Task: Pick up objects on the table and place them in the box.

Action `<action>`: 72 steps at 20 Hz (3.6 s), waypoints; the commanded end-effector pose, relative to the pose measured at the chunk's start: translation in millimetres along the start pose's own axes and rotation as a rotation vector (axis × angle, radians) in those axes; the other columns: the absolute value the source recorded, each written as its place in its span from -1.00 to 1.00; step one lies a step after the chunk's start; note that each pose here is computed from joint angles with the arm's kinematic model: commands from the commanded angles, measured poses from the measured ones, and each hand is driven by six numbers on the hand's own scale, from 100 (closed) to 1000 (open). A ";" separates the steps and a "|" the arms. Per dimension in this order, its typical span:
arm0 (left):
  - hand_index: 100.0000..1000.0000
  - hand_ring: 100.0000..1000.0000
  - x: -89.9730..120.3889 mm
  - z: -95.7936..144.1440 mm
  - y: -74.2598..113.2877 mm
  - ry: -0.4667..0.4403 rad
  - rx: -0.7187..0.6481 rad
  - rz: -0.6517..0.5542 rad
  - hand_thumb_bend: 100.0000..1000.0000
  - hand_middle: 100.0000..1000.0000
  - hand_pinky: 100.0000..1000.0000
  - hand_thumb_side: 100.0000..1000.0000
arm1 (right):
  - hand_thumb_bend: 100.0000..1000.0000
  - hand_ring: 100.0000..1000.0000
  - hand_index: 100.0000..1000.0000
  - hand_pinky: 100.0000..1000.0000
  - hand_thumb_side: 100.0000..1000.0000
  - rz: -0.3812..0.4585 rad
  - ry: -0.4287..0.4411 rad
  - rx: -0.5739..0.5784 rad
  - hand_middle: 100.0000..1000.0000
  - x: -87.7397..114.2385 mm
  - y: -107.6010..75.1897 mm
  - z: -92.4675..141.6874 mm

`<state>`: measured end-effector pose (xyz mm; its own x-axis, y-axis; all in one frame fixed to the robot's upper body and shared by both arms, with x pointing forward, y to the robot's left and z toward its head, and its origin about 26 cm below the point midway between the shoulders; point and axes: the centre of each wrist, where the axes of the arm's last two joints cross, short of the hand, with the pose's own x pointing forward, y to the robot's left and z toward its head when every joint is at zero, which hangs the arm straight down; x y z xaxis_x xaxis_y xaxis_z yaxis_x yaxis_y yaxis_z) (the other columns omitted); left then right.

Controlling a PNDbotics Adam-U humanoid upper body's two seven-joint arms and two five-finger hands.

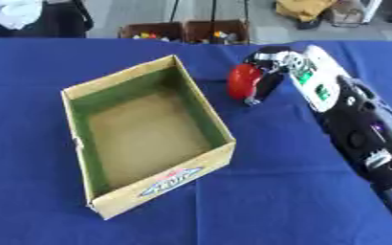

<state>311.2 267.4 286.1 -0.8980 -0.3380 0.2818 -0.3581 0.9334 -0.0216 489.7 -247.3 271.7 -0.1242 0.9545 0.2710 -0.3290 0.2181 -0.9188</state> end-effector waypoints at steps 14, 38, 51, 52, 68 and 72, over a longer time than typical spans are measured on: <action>0.83 0.76 5.4 -7.4 2.0 -0.031 0.015 0.002 -1.00 0.69 0.37 1.00 | -0.61 0.23 0.41 0.13 -1.00 -0.009 0.020 -0.131 0.25 2.0 -19.4 10.3; 0.83 0.76 5.0 -7.3 4.3 -0.032 0.005 -0.004 -1.00 0.69 0.37 1.00 | -1.00 0.10 0.25 0.05 -1.00 0.094 -0.185 -0.326 0.08 65.5 -62.4 77.0; 0.83 0.76 5.2 -7.2 3.3 -0.034 0.002 0.005 -1.00 0.69 0.37 1.00 | -1.00 0.09 0.22 0.05 -1.00 0.226 -0.386 -0.300 0.08 134.0 -48.9 123.2; 0.83 0.76 5.3 -7.2 3.1 -0.034 0.002 0.006 -1.00 0.69 0.37 1.00 | -1.00 0.09 0.22 0.05 -1.00 0.229 -0.398 -0.295 0.08 138.0 -47.1 123.5; 0.83 0.75 6.8 -9.0 -1.3 -0.044 0.006 0.036 -1.00 0.69 0.37 1.00 | -1.00 0.10 0.21 0.06 -1.00 0.163 -0.426 -0.143 0.08 171.8 -5.0 75.6; 0.83 0.75 7.2 -10.0 -1.7 -0.052 0.013 0.042 -1.00 0.69 0.37 1.00 | -1.00 0.10 0.21 0.06 -1.00 0.148 -0.416 -0.096 0.08 175.8 15.7 57.1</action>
<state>311.6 264.5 290.0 -0.9139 -0.3089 0.2633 -0.3301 0.9431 -0.0395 409.8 -92.7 316.6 -0.5277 0.8206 0.2193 -0.2143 0.1212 -0.9692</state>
